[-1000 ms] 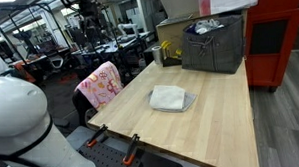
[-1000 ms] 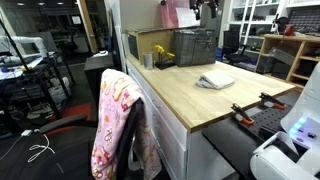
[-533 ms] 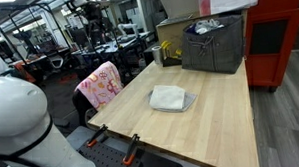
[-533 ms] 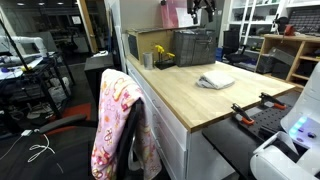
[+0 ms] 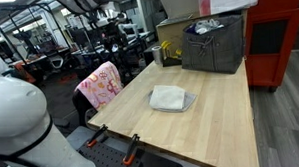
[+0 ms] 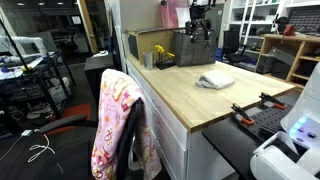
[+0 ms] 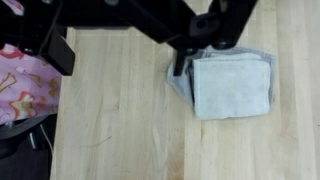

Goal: Put the white towel on the backrest of the jersey

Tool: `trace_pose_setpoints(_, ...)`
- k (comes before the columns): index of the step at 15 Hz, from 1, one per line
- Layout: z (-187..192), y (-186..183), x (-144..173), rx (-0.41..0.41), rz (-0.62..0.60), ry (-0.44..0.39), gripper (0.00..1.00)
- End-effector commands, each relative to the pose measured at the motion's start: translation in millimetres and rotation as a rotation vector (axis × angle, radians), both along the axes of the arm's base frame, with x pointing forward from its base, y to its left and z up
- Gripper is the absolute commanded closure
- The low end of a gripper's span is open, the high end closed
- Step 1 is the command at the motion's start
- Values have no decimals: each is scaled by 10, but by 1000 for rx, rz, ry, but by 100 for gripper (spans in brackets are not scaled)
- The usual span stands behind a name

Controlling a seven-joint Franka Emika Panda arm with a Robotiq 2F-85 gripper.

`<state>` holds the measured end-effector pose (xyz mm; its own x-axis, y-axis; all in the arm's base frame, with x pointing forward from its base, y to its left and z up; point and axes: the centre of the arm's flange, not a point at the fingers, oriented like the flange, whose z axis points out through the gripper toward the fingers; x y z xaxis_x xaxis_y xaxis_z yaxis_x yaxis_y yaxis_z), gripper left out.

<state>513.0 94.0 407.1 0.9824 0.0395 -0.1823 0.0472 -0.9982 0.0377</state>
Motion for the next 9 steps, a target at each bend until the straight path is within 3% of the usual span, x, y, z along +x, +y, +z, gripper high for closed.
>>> trace_pose_setpoints(1,-502,-309,56,-50,-43,3,0)
trace_pose_setpoints(9,-1565,-996,79,-93,-95,73,0)
